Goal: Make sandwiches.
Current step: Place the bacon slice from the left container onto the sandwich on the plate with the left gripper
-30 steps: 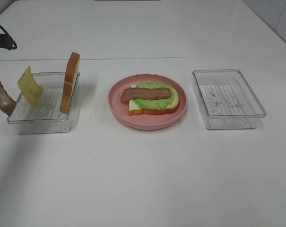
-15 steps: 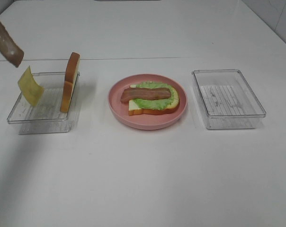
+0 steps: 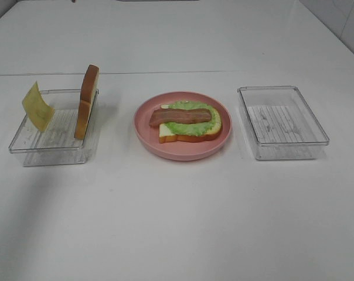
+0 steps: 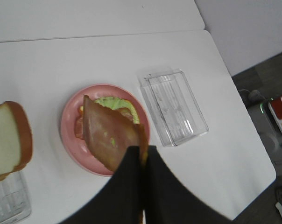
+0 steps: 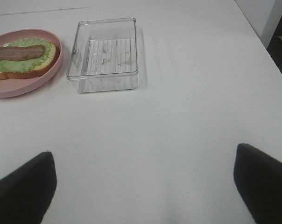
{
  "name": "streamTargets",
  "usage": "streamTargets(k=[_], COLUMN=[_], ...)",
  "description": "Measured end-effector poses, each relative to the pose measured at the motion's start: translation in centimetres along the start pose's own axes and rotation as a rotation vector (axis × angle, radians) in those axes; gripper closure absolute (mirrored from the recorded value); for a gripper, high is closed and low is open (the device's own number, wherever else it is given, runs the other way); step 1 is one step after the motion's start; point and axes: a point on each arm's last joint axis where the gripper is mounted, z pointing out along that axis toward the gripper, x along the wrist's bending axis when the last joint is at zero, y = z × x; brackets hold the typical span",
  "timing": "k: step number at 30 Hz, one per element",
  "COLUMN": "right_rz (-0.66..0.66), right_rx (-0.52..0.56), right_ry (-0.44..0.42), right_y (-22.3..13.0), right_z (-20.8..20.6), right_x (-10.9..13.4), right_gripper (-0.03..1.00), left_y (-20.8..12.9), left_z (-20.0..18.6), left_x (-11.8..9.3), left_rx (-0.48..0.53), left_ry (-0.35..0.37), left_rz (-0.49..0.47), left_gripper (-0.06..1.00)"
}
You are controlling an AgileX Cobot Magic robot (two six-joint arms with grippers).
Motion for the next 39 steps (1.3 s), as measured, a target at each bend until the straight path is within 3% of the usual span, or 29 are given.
streamTargets(k=[5, 8, 10, 20, 27, 39], right_rz=[0.0, 0.0, 0.0, 0.0, 0.0, 0.0], right_rx=[0.0, 0.0, 0.0, 0.0, 0.0, 0.0], right_ry=[0.0, 0.0, -0.001, -0.001, -0.001, -0.001], right_y=[0.0, 0.0, 0.0, 0.0, 0.0, 0.0], right_z=[0.0, 0.0, 0.0, 0.0, 0.0, 0.0], right_x=[0.0, 0.0, 0.0, 0.0, 0.0, 0.0], right_gripper=[0.01, 0.01, 0.01, 0.01, 0.01, 0.01], left_y=[0.0, -0.1, -0.7, -2.7, -4.4, -6.8], left_z=[5.9, 6.8, 11.4, 21.5, 25.6, 30.4], left_x=[-2.1, -2.4, -3.5, -4.9, -4.8, -2.1], left_rx=[0.1, 0.114, 0.185, 0.293, 0.341, 0.398], left_ry=[-0.072, -0.081, -0.117, -0.17, -0.177, -0.151], left_rz=[0.055, 0.061, 0.086, 0.114, 0.099, 0.01], left_gripper=[0.94, 0.94, 0.94, 0.94, 0.94, 0.94])
